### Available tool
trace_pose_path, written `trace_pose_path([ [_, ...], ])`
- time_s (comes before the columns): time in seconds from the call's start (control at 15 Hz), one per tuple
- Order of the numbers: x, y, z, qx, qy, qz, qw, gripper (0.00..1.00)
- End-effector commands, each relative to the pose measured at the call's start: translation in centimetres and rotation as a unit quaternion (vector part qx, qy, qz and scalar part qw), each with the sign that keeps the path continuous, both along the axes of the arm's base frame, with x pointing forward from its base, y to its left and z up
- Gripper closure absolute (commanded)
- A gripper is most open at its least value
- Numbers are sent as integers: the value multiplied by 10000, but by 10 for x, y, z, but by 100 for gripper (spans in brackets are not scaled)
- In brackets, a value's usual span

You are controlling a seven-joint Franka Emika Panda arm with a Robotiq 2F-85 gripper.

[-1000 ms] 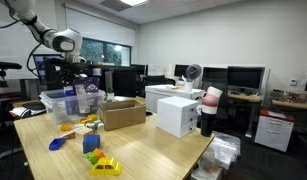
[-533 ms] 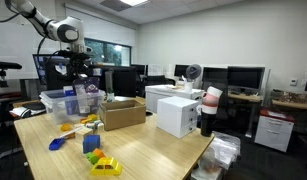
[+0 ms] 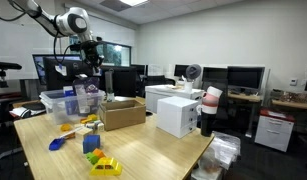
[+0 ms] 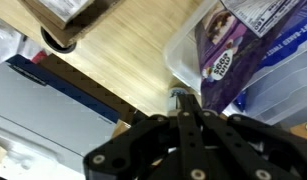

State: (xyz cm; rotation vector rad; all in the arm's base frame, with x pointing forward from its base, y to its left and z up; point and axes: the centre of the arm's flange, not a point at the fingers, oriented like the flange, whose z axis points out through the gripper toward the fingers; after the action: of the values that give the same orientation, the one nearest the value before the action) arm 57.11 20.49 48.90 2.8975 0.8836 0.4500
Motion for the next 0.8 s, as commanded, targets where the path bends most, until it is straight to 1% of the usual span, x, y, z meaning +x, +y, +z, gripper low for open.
trace_pose_path([
  [0.0, 17, -35, 22, -229, -39, -692, 9973, 97],
  [0.2, 27, -69, 32, -262, 36, -1147, 9930, 97],
  [0.27, 31, -90, 37, -234, 110, -1383, 9901, 97],
  [0.33, 32, -110, 40, -174, 296, -1523, 9877, 97],
  [0.4, 26, -125, 39, -111, 401, -1450, 9886, 71],
  [0.47, 19, -140, 38, -122, 481, -1565, 9864, 68],
  [0.53, 12, -153, 34, -124, 601, -1692, 9837, 58],
  [0.6, 0, -165, 30, -49, 809, -1651, 9830, 45],
  [0.67, -16, -176, 29, 91, 1073, -1646, 9805, 27],
  [0.73, -26, -179, 28, 171, 1206, -1637, 9790, 21],
])
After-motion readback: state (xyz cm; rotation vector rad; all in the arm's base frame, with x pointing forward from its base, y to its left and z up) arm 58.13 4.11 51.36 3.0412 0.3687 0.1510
